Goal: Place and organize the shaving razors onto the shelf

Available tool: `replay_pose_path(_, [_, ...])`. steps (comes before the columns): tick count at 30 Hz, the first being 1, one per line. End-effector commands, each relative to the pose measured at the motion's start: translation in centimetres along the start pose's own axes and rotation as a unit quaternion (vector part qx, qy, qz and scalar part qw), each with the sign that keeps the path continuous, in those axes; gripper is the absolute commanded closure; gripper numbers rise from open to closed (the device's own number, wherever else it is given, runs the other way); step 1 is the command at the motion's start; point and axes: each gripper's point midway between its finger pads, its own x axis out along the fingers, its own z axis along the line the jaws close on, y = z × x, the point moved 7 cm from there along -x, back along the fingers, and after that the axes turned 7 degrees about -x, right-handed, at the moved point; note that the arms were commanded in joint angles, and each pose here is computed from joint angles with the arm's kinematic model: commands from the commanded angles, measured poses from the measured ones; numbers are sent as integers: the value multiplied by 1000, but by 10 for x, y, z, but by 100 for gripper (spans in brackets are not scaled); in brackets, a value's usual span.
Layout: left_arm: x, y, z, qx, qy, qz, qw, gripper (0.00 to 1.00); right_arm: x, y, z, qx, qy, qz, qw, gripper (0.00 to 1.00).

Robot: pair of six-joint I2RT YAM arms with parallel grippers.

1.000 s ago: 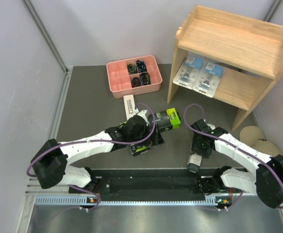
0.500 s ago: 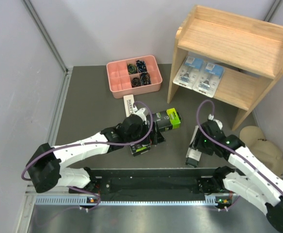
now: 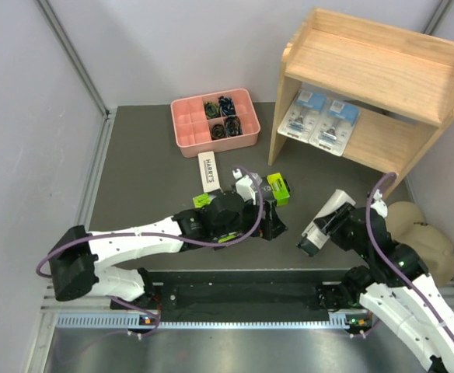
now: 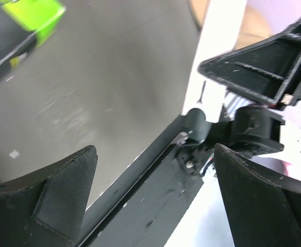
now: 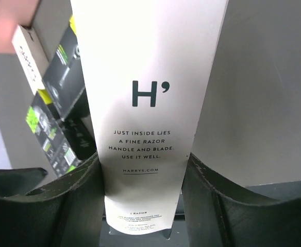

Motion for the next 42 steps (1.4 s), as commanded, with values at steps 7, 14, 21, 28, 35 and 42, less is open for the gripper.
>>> replay_pose_path(7, [48, 7, -44, 24, 80, -20, 996, 1, -23, -21, 11, 59, -33, -56, 996, 76])
replay_pose_path(14, [66, 17, -66, 17, 114, -13, 993, 2, -28, -23, 9, 60, -32, -62, 996, 76])
replay_pose_path(21, [77, 23, -70, 19, 119, -5, 993, 4, -28, -23, 12, 60, -45, -61, 995, 76])
replay_pose_path(28, [81, 30, -74, 18, 139, 15, 990, 11, -31, -26, 13, 61, -46, -67, 995, 76])
replay_pose_path(35, [86, 37, -79, 20, 163, 39, 986, 20, -34, -29, 15, 62, -50, -74, 994, 76])
replay_pose_path(42, [85, 41, -77, 16, 170, 46, 984, 37, -36, -30, 16, 63, -57, -76, 993, 76])
